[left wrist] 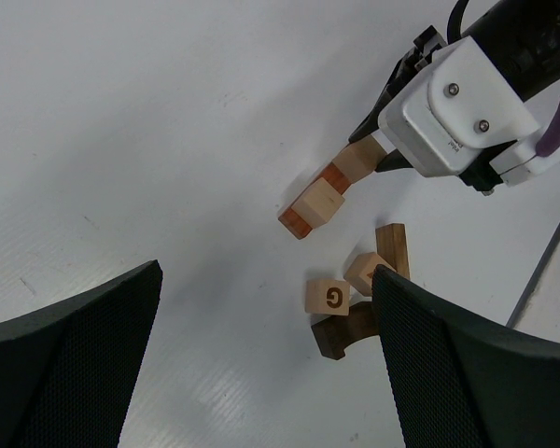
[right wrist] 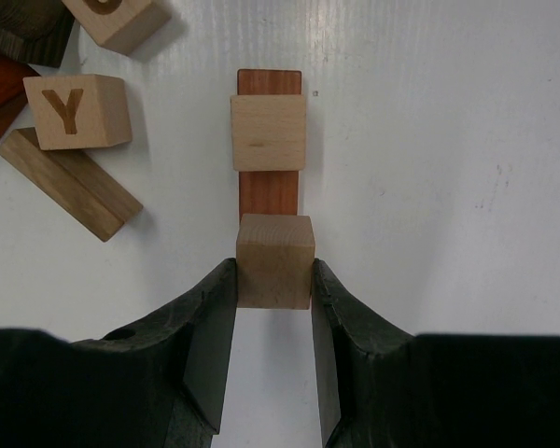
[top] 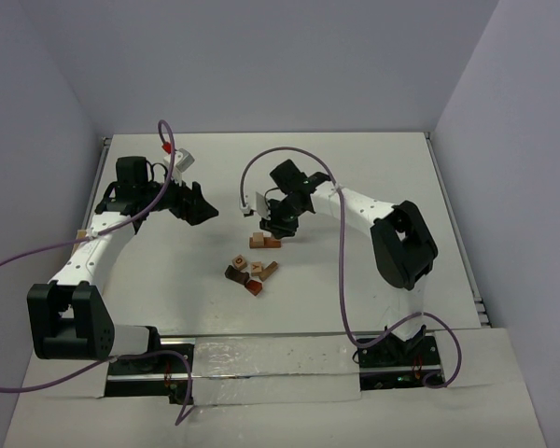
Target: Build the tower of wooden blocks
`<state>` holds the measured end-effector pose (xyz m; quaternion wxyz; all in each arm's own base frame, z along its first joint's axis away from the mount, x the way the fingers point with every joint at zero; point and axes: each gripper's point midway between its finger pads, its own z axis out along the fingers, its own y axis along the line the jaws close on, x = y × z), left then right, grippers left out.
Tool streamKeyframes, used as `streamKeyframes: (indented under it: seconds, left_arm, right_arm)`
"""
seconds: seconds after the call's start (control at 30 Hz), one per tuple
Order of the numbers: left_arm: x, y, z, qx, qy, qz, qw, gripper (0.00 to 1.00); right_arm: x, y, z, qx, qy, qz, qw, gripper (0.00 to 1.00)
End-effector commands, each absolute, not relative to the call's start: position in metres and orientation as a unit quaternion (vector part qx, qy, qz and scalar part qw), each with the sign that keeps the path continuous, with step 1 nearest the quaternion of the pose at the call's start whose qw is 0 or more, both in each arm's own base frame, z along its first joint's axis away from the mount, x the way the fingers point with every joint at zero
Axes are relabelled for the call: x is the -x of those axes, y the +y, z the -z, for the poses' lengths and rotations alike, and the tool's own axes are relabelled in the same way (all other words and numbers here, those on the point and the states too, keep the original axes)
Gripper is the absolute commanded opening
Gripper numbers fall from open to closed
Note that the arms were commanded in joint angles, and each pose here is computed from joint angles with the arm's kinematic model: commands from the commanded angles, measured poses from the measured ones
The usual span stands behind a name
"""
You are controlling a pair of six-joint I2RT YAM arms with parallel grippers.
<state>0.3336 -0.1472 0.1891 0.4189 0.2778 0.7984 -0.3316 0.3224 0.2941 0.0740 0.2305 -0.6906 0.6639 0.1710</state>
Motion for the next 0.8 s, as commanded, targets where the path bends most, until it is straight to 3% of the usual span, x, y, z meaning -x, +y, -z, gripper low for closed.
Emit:
streamKeyframes:
  seconds: [0.0,0.77]
  left_arm:
    - [-0.342,-0.149,-0.209,-0.290,0.780,0.335,0.442,0.99]
    - [-0.343,-0.150,-0.208,-0.289,0.780,0.339,0.440,0.99]
  right_arm:
    - [-0.329,0.304,-0.086,0.697,0.648,-0.161,0.260,0.14]
    - [-0.324,0.324,-0.071,0.704,0.646,-0.164,0.245,0.18]
